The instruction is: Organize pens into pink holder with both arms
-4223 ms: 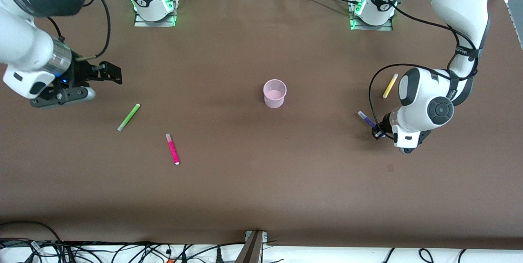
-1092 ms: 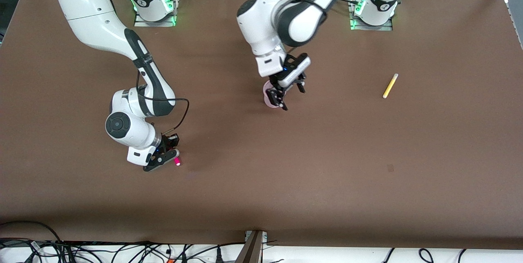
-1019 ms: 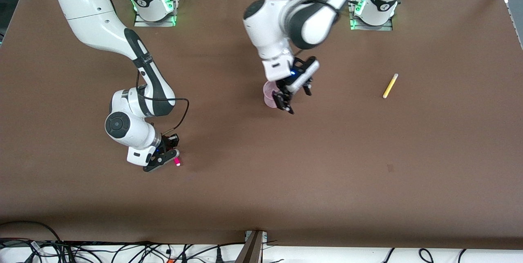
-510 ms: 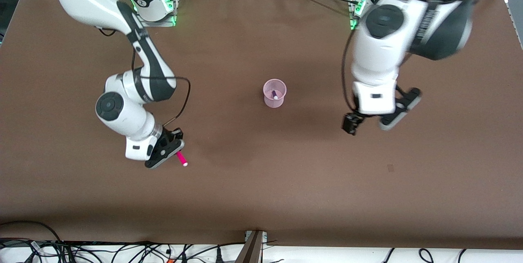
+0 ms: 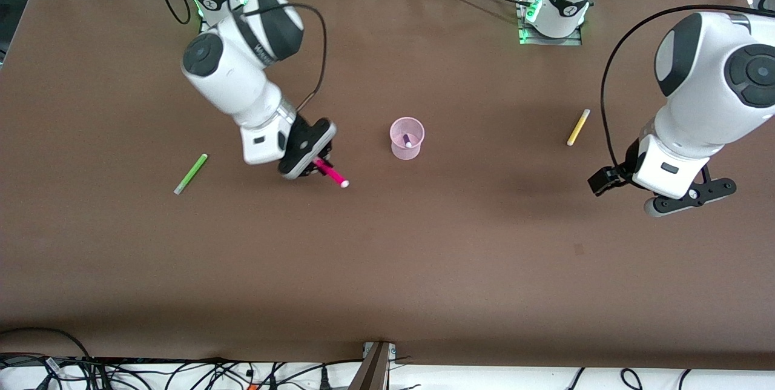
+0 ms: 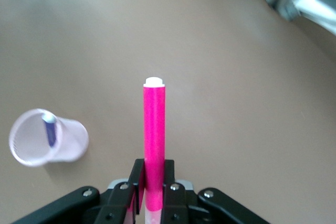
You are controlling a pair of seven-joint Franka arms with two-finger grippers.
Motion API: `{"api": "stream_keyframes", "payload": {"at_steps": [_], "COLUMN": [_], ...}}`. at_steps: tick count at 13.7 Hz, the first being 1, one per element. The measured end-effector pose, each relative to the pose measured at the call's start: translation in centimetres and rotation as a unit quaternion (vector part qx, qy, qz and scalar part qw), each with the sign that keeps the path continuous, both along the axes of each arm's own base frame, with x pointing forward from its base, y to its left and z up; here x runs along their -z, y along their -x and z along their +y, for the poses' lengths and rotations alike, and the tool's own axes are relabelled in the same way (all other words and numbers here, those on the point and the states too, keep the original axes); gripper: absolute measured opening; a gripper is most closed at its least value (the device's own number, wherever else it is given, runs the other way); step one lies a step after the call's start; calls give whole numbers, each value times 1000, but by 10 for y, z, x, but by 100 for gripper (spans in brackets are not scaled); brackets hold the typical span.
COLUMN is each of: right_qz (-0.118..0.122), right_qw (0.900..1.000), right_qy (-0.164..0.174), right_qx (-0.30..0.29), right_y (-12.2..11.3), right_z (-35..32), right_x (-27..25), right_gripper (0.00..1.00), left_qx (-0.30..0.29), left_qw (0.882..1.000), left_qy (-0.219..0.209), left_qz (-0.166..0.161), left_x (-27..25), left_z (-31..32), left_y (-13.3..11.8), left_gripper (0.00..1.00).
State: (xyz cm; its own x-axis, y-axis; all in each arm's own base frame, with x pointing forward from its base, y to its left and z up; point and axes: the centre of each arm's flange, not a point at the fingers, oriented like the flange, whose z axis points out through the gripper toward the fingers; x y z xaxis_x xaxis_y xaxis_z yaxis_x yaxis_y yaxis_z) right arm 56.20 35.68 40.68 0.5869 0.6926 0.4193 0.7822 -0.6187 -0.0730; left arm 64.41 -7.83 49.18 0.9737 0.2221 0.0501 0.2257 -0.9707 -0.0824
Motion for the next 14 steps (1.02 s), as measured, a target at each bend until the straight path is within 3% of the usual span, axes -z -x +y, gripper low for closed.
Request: {"api": "stream_keyframes", "payload": {"at_steps": [4,7,10,12,14], "right_qz": [-67,-108,-154,-160,-157], "right_qw": [996,987,972,967,966], "right_qy": [-61,-114,-176,-199,-207], "right_qx": [-18,-24,-13,-7,-4], "right_y": [44,71,94,108,115], "right_z": [45,74,99,113,118], "right_x": [32,42,72,101,120], "right_gripper": [17,17,17,17,17], "left_qx": [55,67,70,88,122], "left_qw": [997,995,995,994,992], "left_qy": [35,69,70,66,35], "left_qz": [31,4,-12,-14,-13], "left_x": [0,-9,-14,-16,-19], "left_z": [48,99,103,96,94], "left_y": [10,34,47,47,46], "left_gripper": [100,100,100,100,100]}}
